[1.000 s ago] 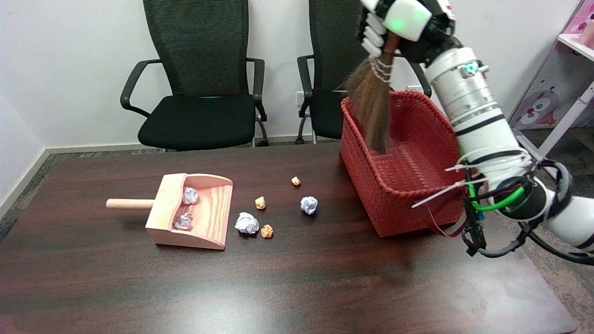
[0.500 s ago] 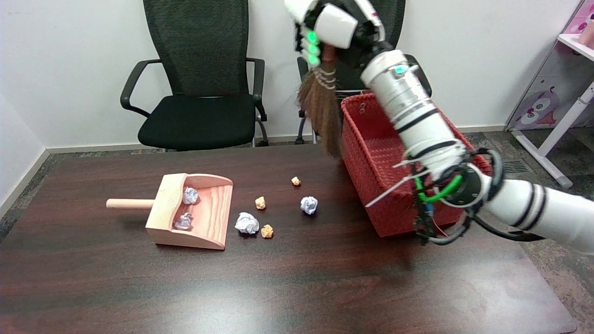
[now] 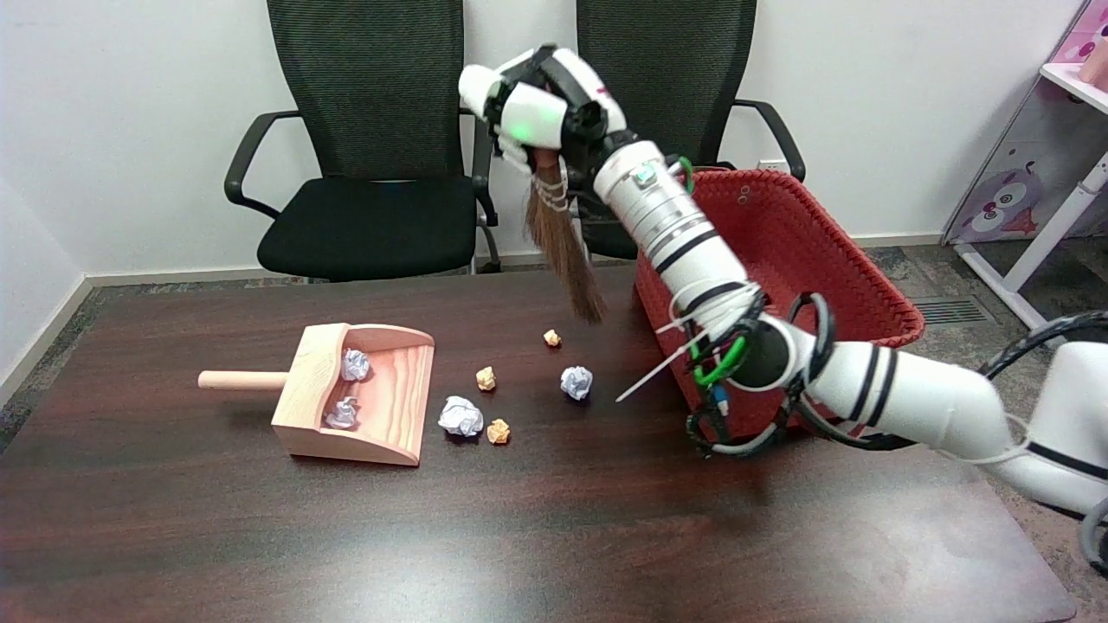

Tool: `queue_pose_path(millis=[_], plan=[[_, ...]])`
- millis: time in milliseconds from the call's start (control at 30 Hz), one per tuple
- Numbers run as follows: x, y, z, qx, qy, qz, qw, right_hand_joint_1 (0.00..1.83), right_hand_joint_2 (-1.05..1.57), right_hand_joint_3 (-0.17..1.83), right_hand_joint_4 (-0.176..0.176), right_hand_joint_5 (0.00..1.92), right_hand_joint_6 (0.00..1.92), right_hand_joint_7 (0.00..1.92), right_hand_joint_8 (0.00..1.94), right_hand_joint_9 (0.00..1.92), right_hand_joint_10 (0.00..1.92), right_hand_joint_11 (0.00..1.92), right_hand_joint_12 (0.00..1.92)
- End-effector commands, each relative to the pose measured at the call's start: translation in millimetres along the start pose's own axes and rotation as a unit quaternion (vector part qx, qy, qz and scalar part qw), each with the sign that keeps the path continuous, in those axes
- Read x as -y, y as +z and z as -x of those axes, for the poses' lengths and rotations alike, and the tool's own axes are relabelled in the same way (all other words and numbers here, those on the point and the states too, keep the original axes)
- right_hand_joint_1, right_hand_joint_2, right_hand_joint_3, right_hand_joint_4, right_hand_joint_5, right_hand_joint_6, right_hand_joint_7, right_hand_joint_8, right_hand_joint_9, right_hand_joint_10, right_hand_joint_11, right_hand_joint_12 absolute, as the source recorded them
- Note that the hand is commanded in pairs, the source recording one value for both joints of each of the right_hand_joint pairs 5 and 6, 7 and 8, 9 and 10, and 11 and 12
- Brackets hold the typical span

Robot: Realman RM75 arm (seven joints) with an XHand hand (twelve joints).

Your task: Sweep the paper ball into the dustpan.

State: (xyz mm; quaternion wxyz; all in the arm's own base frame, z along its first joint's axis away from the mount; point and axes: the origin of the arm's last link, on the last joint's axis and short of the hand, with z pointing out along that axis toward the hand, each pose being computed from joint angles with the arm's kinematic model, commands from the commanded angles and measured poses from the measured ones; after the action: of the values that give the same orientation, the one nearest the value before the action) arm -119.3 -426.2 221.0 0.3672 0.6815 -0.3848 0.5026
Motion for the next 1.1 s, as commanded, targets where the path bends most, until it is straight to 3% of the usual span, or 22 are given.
queue_pose_path(millis=[33, 467, 600, 1100], plan=[[-66, -6, 20, -0.030, -0.003, 0.078, 0.997, 0.73, 1.22, 1.48, 0.061, 1.92, 1.92, 1.92, 1.92, 1.92, 1.92, 1.92, 1.92], [-74, -12, -7, -0.072, -0.022, 0.081, 0.994, 0.66, 1.57, 1.22, 0.080, 1.92, 1.92, 1.92, 1.92, 1.92, 1.92, 1.92, 1.92], [-75, -7, -13, -0.069, -0.007, 0.096, 0.993, 0.67, 1.57, 1.19, 0.082, 1.92, 1.92, 1.92, 1.92, 1.92, 1.92, 1.92, 1.92], [-102, -9, 3, -0.009, -0.032, 0.149, 0.988, 0.60, 1.54, 1.35, 0.079, 1.92, 1.92, 1.92, 1.92, 1.92, 1.92, 1.92, 1.92]])
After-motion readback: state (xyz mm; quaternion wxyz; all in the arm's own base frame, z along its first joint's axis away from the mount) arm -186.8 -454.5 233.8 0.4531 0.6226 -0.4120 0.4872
